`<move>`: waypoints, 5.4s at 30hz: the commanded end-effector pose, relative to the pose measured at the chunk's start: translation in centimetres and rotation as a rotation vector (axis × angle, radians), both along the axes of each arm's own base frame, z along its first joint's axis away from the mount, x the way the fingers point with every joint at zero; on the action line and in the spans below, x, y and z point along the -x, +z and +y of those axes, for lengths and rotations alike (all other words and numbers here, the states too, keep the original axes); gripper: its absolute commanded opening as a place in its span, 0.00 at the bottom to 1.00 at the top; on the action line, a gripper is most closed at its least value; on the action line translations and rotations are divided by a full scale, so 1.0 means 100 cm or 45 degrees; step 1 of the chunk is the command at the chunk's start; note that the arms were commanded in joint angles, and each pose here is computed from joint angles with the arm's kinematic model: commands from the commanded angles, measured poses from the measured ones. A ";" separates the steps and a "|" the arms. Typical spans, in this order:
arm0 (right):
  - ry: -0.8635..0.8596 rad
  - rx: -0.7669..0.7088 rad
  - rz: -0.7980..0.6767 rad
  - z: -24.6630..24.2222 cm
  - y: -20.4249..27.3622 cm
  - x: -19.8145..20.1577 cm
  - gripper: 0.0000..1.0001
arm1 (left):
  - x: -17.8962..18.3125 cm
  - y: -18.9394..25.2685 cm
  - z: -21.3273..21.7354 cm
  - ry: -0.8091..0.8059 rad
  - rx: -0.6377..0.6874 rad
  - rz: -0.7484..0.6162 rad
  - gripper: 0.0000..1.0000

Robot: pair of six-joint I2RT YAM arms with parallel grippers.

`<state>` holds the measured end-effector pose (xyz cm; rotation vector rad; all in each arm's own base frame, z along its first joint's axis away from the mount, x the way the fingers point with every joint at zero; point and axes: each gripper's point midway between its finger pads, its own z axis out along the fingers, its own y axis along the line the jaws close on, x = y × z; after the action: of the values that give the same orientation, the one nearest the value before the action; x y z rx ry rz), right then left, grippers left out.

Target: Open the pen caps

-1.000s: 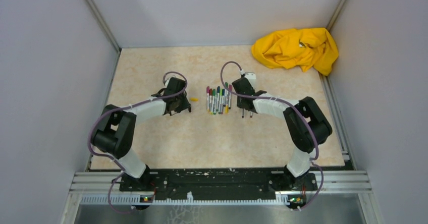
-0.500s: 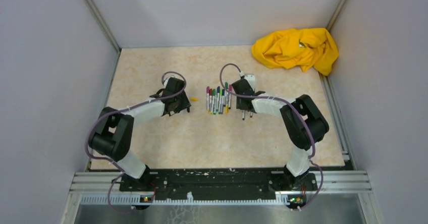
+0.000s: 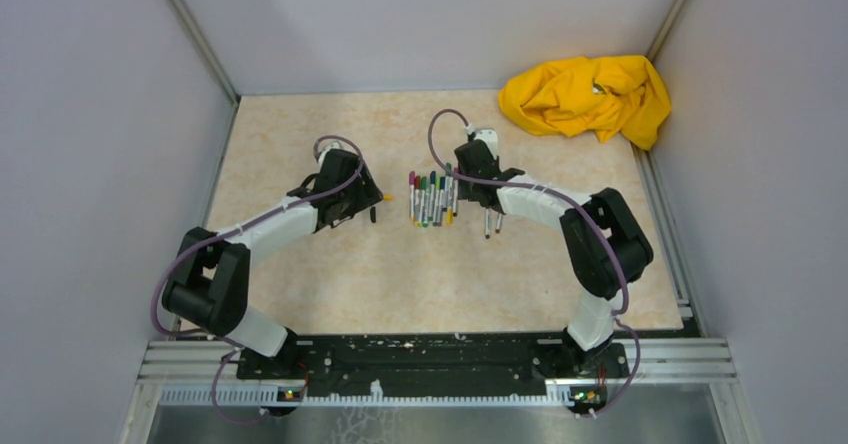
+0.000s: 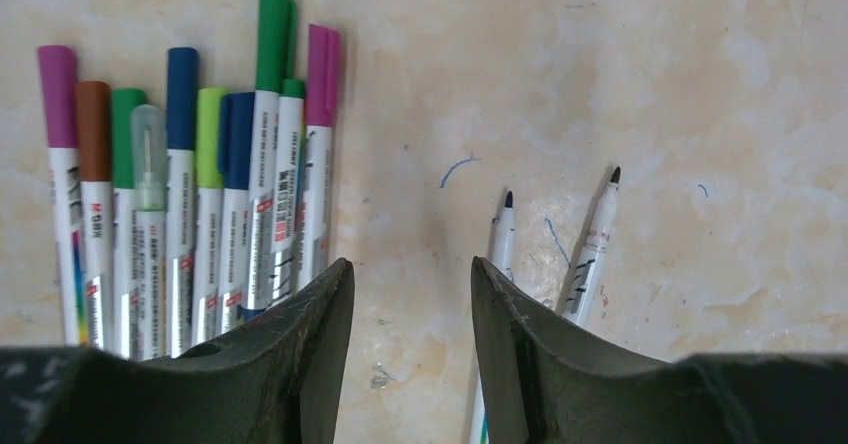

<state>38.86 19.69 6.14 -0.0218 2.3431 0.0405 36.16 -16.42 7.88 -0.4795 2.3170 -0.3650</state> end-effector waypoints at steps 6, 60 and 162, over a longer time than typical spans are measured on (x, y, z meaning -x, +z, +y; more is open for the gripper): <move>0.095 -0.037 -0.053 0.035 0.027 -0.017 0.47 | -0.001 0.013 -0.003 0.007 0.053 -0.035 0.76; 0.140 0.052 0.069 0.019 -0.031 0.030 0.00 | 0.004 0.032 -0.027 -0.097 0.224 -0.096 0.76; 0.664 -0.446 -0.052 0.101 0.034 0.153 0.00 | 0.000 0.111 -0.097 -0.298 0.596 -0.273 0.00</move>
<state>24.91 31.39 10.99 -0.4209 2.1553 0.7433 33.40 -27.58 13.22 -0.3777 2.2261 -1.0090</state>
